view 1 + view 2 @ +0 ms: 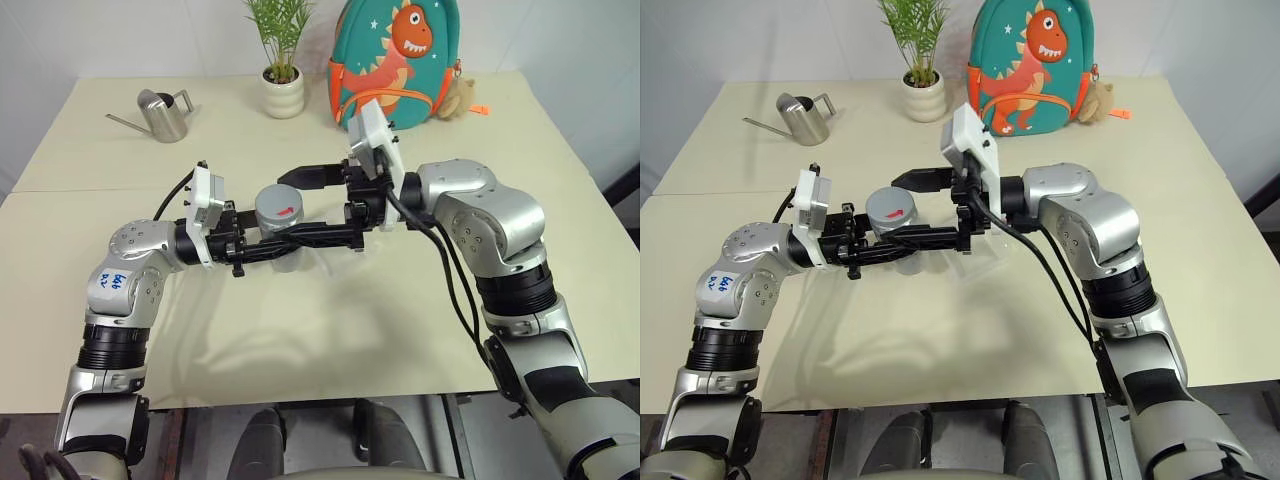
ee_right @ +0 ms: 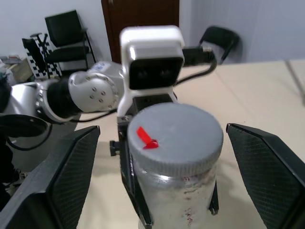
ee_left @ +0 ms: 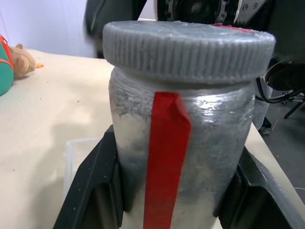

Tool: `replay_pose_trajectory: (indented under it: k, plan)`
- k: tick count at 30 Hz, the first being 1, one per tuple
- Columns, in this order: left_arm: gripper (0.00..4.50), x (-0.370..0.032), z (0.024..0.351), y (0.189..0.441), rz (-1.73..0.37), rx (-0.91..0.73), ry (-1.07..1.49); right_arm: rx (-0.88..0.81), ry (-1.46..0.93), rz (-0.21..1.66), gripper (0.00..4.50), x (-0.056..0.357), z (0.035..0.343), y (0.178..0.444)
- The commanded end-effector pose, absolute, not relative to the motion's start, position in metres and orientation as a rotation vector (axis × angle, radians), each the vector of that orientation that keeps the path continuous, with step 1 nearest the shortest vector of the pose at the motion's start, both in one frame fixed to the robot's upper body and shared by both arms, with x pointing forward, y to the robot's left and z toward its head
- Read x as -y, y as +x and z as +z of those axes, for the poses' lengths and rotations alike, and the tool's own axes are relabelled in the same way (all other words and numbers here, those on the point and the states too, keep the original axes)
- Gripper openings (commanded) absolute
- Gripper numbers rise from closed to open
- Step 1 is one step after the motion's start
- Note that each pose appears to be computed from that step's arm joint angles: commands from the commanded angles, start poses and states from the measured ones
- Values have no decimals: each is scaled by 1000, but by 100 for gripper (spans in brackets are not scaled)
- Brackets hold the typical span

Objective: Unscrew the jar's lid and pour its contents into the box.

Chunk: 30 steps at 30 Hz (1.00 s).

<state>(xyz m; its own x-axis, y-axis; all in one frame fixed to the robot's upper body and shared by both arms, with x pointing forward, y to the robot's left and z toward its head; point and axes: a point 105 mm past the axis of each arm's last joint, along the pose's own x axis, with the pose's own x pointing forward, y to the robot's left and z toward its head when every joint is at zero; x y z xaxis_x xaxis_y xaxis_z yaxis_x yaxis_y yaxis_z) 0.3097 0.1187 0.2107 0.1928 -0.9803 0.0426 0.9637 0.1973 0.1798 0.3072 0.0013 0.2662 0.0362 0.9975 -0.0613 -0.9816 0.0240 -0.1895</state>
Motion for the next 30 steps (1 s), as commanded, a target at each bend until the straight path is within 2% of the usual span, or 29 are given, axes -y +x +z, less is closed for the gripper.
replay_pose_trajectory:
  k: [1, 12, 23, 30]
  plan:
    - [192, -117, 220, 308, -1373, 203, 149, 156, -221, 1499, 447, -8, 278, 311]
    - [192, -115, 220, 309, -1373, 206, 149, 176, -188, 1462, 447, -9, 284, 322]
    - [192, -119, 218, 307, -1355, 205, 144, 140, -201, 1322, 447, 60, 286, 343]
    - [192, -124, 217, 306, -1344, 189, 147, 139, -189, 1312, 447, 80, 287, 338]
